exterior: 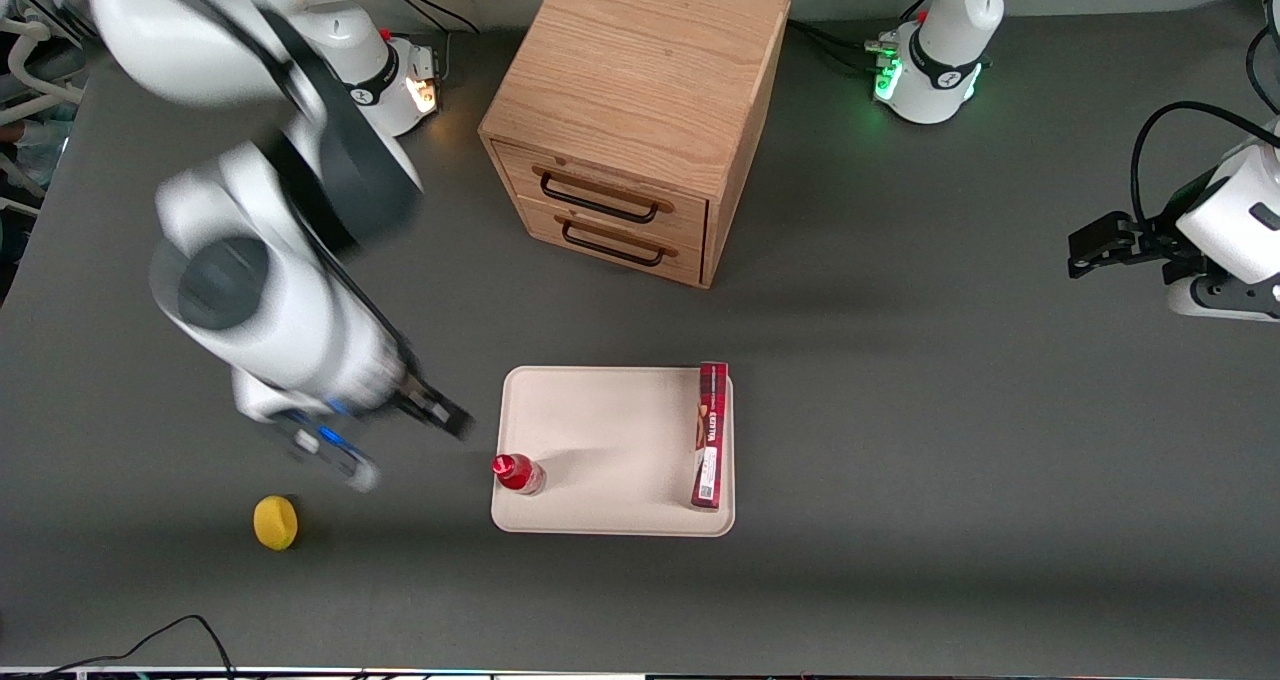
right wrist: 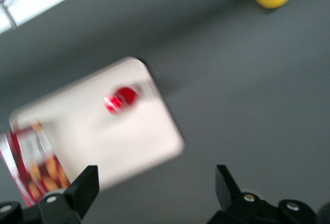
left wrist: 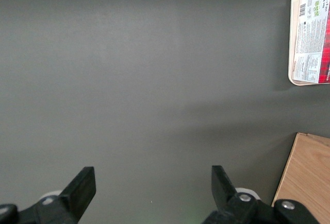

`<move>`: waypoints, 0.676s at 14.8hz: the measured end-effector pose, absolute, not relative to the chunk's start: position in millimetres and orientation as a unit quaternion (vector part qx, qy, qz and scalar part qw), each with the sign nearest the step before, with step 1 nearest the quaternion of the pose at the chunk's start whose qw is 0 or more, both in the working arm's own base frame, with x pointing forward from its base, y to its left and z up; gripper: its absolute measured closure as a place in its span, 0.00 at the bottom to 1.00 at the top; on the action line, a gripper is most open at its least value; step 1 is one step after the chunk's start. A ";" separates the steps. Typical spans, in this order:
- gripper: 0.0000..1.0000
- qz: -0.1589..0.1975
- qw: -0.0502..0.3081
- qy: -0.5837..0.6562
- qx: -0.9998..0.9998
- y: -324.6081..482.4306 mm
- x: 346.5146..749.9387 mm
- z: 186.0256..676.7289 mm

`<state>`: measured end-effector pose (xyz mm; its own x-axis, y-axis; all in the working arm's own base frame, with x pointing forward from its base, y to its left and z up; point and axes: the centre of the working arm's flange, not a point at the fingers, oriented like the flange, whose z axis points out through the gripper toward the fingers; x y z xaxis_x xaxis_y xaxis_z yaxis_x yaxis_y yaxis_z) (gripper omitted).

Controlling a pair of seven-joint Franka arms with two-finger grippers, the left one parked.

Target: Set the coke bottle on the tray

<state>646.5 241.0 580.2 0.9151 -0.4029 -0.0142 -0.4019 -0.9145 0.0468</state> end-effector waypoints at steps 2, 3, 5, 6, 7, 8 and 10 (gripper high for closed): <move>0.00 -0.032 0.026 -0.165 0.985 201.8 606.2 642.3; 0.00 -0.038 0.025 -0.149 0.988 182.4 593.1 656.8; 0.00 -0.052 0.020 -0.132 0.990 135.9 574.9 660.9; 0.00 -0.055 0.016 -0.129 0.990 110.3 567.8 653.5; 0.00 -0.053 0.014 -0.126 0.990 87.5 561.0 642.0; 0.00 -0.049 0.013 -0.126 0.991 69.1 553.0 626.5; 0.00 -0.041 0.012 -0.130 0.991 52.1 533.5 586.6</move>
<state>533.5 52.1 586.6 0.9631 -0.2578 -0.0773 -0.2559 -0.9661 0.0339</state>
